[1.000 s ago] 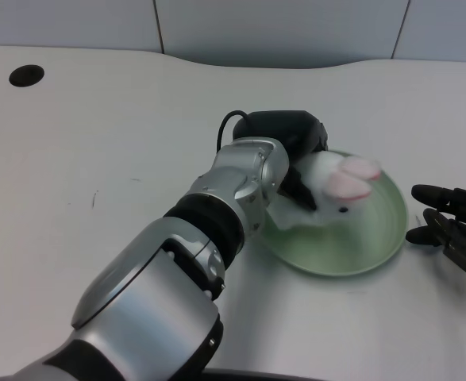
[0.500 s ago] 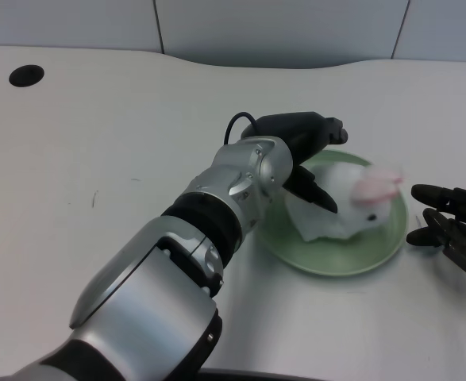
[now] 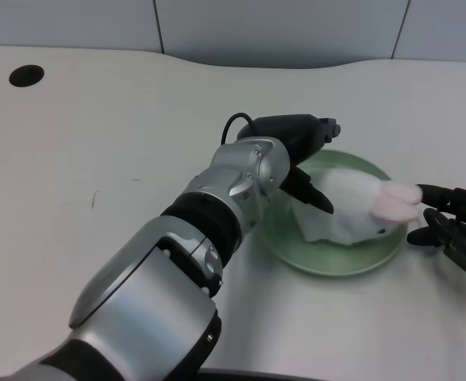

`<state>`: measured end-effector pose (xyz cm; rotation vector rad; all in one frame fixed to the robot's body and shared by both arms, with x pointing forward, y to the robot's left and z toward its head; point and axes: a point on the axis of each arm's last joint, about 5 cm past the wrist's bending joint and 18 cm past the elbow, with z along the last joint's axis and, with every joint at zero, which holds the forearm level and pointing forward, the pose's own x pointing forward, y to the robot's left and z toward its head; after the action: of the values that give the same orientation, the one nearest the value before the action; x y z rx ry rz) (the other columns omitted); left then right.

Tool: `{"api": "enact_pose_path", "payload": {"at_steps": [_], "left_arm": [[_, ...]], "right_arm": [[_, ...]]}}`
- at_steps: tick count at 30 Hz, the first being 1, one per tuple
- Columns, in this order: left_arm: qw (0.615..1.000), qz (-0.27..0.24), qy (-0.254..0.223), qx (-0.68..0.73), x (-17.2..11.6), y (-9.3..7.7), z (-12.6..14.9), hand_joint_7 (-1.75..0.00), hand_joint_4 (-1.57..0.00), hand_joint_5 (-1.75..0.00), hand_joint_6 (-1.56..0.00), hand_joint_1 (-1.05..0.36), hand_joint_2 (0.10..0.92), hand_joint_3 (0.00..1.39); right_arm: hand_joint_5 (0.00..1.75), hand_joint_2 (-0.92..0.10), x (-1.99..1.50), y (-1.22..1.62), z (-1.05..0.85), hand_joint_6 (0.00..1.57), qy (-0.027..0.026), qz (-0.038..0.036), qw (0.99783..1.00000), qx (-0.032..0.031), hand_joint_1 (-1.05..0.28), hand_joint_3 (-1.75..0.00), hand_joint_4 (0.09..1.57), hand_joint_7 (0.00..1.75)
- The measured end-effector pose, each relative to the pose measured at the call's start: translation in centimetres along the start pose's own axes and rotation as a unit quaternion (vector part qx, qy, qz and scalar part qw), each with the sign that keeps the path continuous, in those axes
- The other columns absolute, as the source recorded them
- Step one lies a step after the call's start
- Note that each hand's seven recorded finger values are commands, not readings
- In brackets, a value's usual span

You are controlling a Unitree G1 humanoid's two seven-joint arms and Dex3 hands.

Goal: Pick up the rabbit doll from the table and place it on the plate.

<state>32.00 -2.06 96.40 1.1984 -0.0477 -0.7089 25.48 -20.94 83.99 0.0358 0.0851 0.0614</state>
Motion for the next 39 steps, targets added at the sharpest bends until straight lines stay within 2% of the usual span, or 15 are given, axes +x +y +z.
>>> {"api": "enact_pose_path", "payload": {"at_steps": [2, 5, 8, 11, 14, 18, 22, 25, 29, 30, 32, 34, 37, 39], "left_arm": [[1.0, 0.001, -0.001, -0.003, 0.0, 0.1, -0.1, 0.0, -0.01, -0.06, -0.14, -0.83, 0.867, 0.01], [1.0, 0.001, 0.0, -0.008, -0.1, 0.3, -0.4, -0.01, -0.01, -0.07, -0.15, -0.85, 0.876, 0.01], [0.997, -0.001, -0.024, -0.076, -0.2, 1.2, -1.1, -0.02, -0.04, -0.1, -0.17, -0.91, 0.91, 0.02], [0.986, 0.001, -0.051, -0.156, -0.6, 2.8, -2.4, 0.0, -0.06, -0.11, -0.13, -0.89, 0.92, 0.02], [0.972, -0.005, -0.072, -0.224, -1.1, 4.0, -3.9, 0.0, -0.03, -0.1, -0.09, -0.89, 0.921, 0.06], [0.963, -0.003, -0.079, -0.256, -1.6, 4.9, -5.3, -0.01, -0.03, -0.1, -0.08, -0.91, 0.921, 0.12], [0.953, -0.001, -0.104, -0.286, -2.2, 5.4, -6.6, -0.02, -0.07, -0.12, -0.11, -0.92, 0.921, 0.13], [0.941, 0.0, -0.115, -0.318, -2.7, 5.4, -8.0, -0.03, -0.09, -0.14, -0.14, -0.87, 0.921, 0.14], [0.924, 0.009, -0.126, -0.361, -3.8, 4.7, -10.7, -0.04, -0.15, -0.19, -0.18, -0.8, 0.921, 0.23], [0.923, 0.008, -0.123, -0.365, -4.1, 4.5, -11.2, -0.05, -0.11, -0.46, -0.2, -0.79, 0.921, 0.28], [0.911, 0.018, -0.129, -0.391, -4.7, 4.1, -12.3, -0.06, -0.19, -0.61, -0.29, -0.73, 0.921, 0.27], [0.895, 0.032, -0.135, -0.423, -5.6, 3.3, -13.8, -0.09, -0.27, -0.67, -0.38, -0.71, 0.921, 0.27], [0.882, 0.04, -0.119, -0.454, -6.9, 1.7, -15.7, -0.09, -0.31, -0.69, -0.42, -0.7, 0.921, 0.27], [0.879, 0.039, -0.11, -0.463, -7.3, 1.2, -16.1, -0.11, -0.34, -0.75, -0.46, -0.68, 0.921, 0.29]], "right_arm": [[0.9, -0.92, 0.0, -0.01, -0.02, 0.96, 0.0022, -0.0007, 1.0, 0.0016, -0.43, -0.26, 0.69, 0.01], [0.89, -0.92, 0.0, -0.02, -0.01, 0.96, 0.0022, -0.0012, 0.99999, 0.002, -0.43, -0.26, 0.69, 0.01], [0.89, -0.92, 0.02, -0.02, -0.01, 0.94, 0.0029, -0.001, 0.99999, 0.002, -0.43, -0.27, 0.69, 0.0], [0.88, -0.92, 0.01, -0.19, -0.01, 0.95, 0.0052, -0.0001, 0.99999, 0.0013, -0.43, -0.27, 0.69, 0.01], [0.87, -0.92, 0.0, -0.52, 0.04, 0.95, 0.0084, -0.0011, 0.99996, -0.0015, -0.42, -0.27, 0.68, 0.01], [0.87, -0.92, 0.08, -0.59, 0.1, 0.95, 0.0101, 0.0037, 0.99994, -0.0015, -0.42, -0.26, 0.7, 0.01], [0.87, -0.92, 0.1, -0.68, 0.13, 0.96, 0.0111, 0.0033, 0.99993, -0.0019, -0.44, -0.25, 0.7, 0.01], [0.88, -0.92, 0.12, -0.73, 0.15, 0.96, 0.0113, 0.0026, 0.99993, -0.0001, -0.44, -0.25, 0.7, 0.01], [0.87, -0.92, 0.09, -0.93, 0.15, 0.95, 0.0127, -0.0006, 0.9999, 0.0069, -0.42, -0.25, 0.69, 0.01], [0.87, -0.92, 0.07, -1.0, 0.13, 0.96, 0.0144, -0.0017, 0.99986, 0.0078, -0.42, -0.25, 0.7, 0.01], [0.87, -0.92, 0.09, -1.02, 0.15, 0.96, 0.0149, 0.0001, 0.99985, 0.0093, -0.43, -0.26, 0.71, 0.01], [0.87, -0.92, 0.17, -1.01, 0.22, 0.97, 0.0146, 0.0005, 0.99983, 0.0111, -0.43, -0.26, 0.72, 0.02], [0.86, -0.92, 0.13, -1.26, 0.28, 0.97, 0.0133, -0.0038, 0.99981, 0.0139, -0.43, -0.26, 0.73, 0.02], [0.85, -0.92, 0.16, -1.28, 0.33, 0.97, 0.0126, -0.0027, 0.99982, 0.0139, -0.43, -0.26, 0.74, 0.01]]}}
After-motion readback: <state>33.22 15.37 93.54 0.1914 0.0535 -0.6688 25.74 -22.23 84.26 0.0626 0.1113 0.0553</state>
